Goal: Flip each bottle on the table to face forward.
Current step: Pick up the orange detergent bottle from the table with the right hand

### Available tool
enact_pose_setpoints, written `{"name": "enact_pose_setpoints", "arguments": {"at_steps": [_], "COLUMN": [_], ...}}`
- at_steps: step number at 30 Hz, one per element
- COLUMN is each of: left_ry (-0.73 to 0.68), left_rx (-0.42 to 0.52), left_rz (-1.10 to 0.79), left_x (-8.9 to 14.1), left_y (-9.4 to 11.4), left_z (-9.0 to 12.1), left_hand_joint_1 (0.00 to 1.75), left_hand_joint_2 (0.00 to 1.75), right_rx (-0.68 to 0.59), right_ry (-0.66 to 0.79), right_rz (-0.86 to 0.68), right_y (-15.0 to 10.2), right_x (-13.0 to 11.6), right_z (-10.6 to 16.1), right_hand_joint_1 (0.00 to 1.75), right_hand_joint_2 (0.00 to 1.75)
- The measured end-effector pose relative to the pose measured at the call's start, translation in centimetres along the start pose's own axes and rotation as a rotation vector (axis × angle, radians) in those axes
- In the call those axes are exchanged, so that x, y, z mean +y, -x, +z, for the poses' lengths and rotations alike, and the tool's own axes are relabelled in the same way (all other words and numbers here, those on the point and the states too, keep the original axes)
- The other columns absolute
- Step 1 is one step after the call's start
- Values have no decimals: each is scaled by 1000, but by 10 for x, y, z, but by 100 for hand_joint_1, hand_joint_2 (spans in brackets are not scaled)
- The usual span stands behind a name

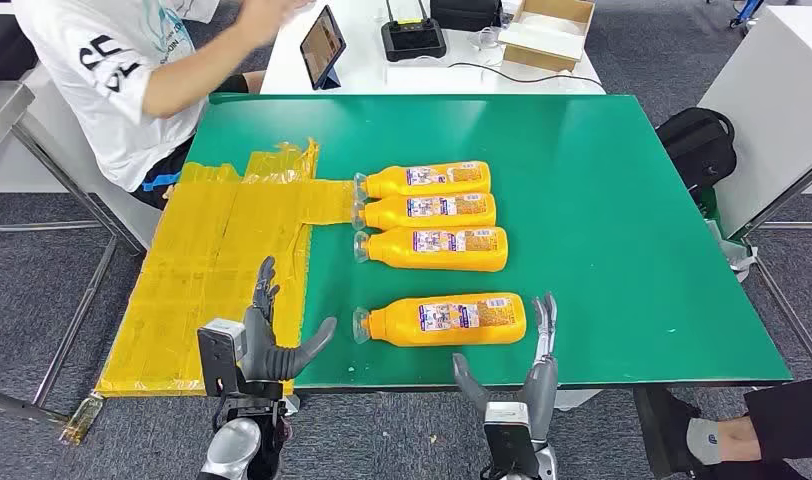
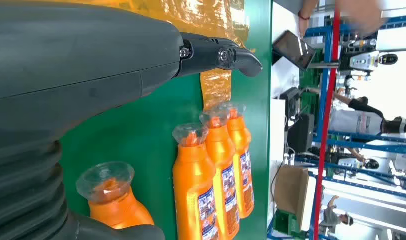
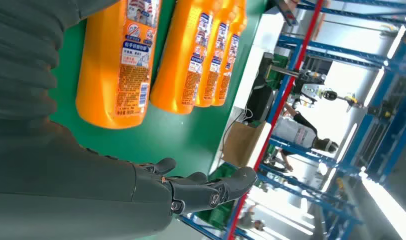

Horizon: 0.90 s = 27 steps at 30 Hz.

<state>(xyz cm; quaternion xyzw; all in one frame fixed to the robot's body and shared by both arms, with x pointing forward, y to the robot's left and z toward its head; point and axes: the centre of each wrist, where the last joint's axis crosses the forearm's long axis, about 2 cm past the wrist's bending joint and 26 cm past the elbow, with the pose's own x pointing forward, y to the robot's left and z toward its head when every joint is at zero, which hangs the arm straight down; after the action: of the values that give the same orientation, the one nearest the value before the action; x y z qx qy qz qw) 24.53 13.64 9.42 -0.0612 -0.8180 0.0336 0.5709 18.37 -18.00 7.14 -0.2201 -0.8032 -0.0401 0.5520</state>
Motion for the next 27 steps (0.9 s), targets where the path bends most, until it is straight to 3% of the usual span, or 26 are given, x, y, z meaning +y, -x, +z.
{"name": "enact_pose_setpoints", "arguments": {"at_steps": [10, 27], "left_ry": [-21, 12], "left_rx": [8, -18], "left_rz": [-17, -14], "left_x": [5, 0], "left_y": [1, 1], "left_z": [4, -9], "left_hand_joint_1": [0, 0], "left_hand_joint_2": [175, 175], "right_rx": [-18, -49], "right_ry": [4, -93], "right_rz": [37, -2], "right_y": [-12, -10], "right_x": [-7, 5], "right_z": [-1, -17], "right_hand_joint_1": [0, 0], "right_hand_joint_2": [175, 175]}}
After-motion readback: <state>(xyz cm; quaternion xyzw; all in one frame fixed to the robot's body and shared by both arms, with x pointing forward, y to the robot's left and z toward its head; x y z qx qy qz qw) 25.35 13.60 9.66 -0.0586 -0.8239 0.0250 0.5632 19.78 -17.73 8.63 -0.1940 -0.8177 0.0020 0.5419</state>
